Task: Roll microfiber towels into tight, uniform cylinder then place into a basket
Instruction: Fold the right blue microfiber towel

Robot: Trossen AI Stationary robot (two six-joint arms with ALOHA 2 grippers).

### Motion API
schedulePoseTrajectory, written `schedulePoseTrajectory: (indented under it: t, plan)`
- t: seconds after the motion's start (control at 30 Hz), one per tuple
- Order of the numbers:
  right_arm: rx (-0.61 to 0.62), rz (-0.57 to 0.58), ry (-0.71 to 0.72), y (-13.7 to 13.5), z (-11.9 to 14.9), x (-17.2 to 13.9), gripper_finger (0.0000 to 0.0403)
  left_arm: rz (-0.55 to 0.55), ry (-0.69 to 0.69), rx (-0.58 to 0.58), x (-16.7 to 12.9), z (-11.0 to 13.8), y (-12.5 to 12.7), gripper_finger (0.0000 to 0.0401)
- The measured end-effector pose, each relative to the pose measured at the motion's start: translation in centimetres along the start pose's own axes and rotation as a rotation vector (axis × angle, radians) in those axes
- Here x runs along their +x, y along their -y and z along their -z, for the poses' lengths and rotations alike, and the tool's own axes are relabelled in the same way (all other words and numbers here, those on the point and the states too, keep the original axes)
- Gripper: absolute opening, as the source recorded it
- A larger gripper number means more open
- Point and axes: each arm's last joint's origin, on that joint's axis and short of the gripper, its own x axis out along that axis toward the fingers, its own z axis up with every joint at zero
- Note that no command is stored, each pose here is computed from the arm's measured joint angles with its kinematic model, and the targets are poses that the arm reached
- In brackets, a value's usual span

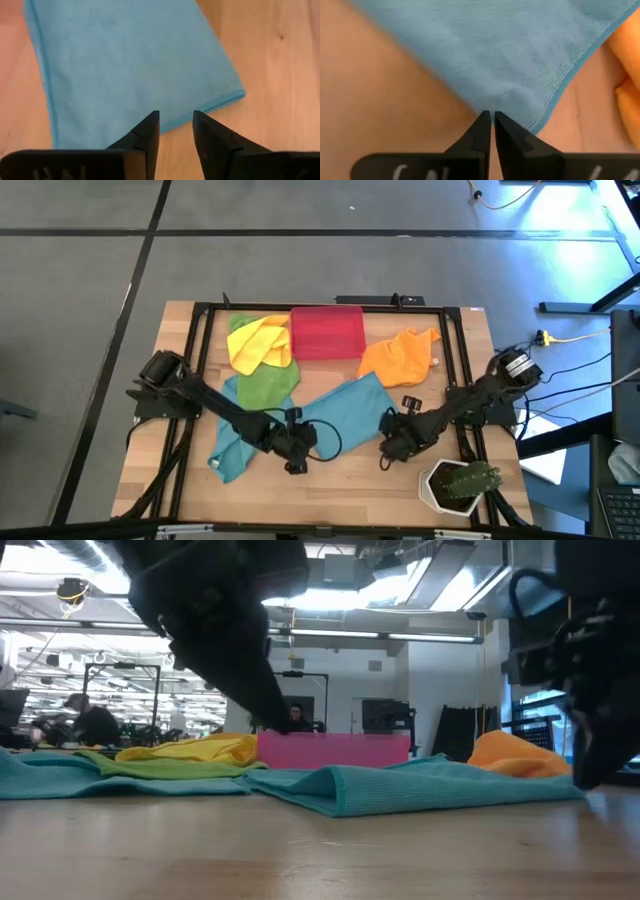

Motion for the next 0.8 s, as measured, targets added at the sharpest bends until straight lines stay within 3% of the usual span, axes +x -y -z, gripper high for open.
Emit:
schedulePoseTrajectory:
  t: [0.17, 0.37, 0.5, 0.8]
  plan:
    - [0.027, -0.063, 0.073, 0.4, 0.4, -2.2, 0.0028, 0.013, 0.030, 0.024, -1.5, -1.0, -0.8, 0.0106]
    - [0.068, -0.094, 0.194, 0.8, 0.5, -4.0, 0.0028, -0.074, 0.127, -0.001, -3.3, -2.0, -1.4, 0.0106]
    - [0.091, -0.118, 0.300, 0.3, -0.1, -4.4, 0.0028, -0.150, 0.158, -0.003, -3.3, -2.1, -1.7, 0.0106]
    - [0.043, -0.278, 0.536, -1.6, -2.2, -5.6, 0.0028, -0.177, 0.142, -0.018, -2.0, -2.3, -2.6, 0.0106]
